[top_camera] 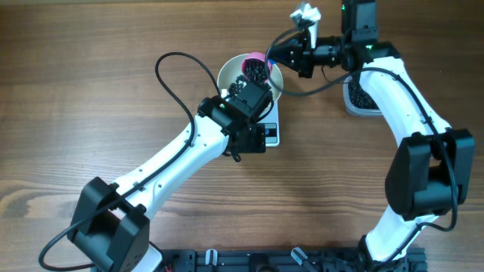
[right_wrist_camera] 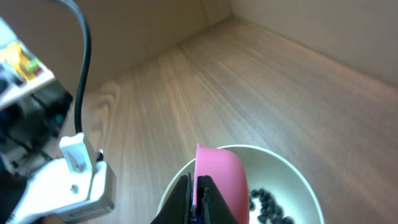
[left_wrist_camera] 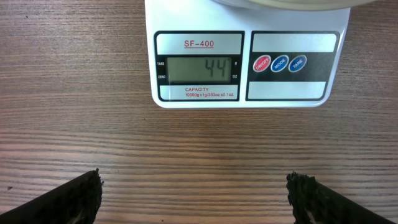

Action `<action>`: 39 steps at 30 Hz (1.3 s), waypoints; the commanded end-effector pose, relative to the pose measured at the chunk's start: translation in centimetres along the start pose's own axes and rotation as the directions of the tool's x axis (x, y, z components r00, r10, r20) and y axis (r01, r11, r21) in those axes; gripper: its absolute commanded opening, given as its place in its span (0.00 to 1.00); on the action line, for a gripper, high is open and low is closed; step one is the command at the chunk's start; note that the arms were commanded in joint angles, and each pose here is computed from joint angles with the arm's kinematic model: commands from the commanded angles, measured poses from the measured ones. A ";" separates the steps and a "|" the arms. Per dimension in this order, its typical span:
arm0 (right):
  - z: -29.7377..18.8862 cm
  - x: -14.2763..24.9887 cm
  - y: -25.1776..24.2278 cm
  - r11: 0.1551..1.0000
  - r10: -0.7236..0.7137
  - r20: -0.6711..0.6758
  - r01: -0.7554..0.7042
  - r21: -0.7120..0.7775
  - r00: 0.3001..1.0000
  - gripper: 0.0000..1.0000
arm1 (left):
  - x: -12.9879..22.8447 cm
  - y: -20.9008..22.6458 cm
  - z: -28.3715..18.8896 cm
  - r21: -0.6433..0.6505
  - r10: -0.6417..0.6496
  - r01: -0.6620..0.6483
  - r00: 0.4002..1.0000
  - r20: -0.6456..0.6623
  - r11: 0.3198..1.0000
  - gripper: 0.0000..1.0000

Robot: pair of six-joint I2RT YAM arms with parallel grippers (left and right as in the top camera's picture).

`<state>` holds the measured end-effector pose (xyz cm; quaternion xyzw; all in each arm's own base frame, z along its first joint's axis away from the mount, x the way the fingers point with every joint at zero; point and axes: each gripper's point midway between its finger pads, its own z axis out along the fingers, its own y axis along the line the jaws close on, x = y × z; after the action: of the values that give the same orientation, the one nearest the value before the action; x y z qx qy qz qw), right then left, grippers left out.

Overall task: Scoop item into bowl and weigh 150g on scale
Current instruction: 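Carry the scoop over the bowl and pour the beans in, then move the empty scoop back into the bean tub with the right gripper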

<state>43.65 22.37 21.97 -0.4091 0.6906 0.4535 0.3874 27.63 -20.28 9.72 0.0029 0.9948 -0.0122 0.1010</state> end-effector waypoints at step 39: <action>-2.9 -0.3 -2.4 0.947 0.238 -0.007 -0.230 0.226 0.971 0.04 | 0.1 0.3 0.4 -0.024 -0.004 0.004 1.000 0.002 1.000 1.00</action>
<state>44.13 21.20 20.78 -0.3544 0.7581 0.4153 0.3567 27.63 -20.28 9.72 0.0029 0.9948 -0.0122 0.1010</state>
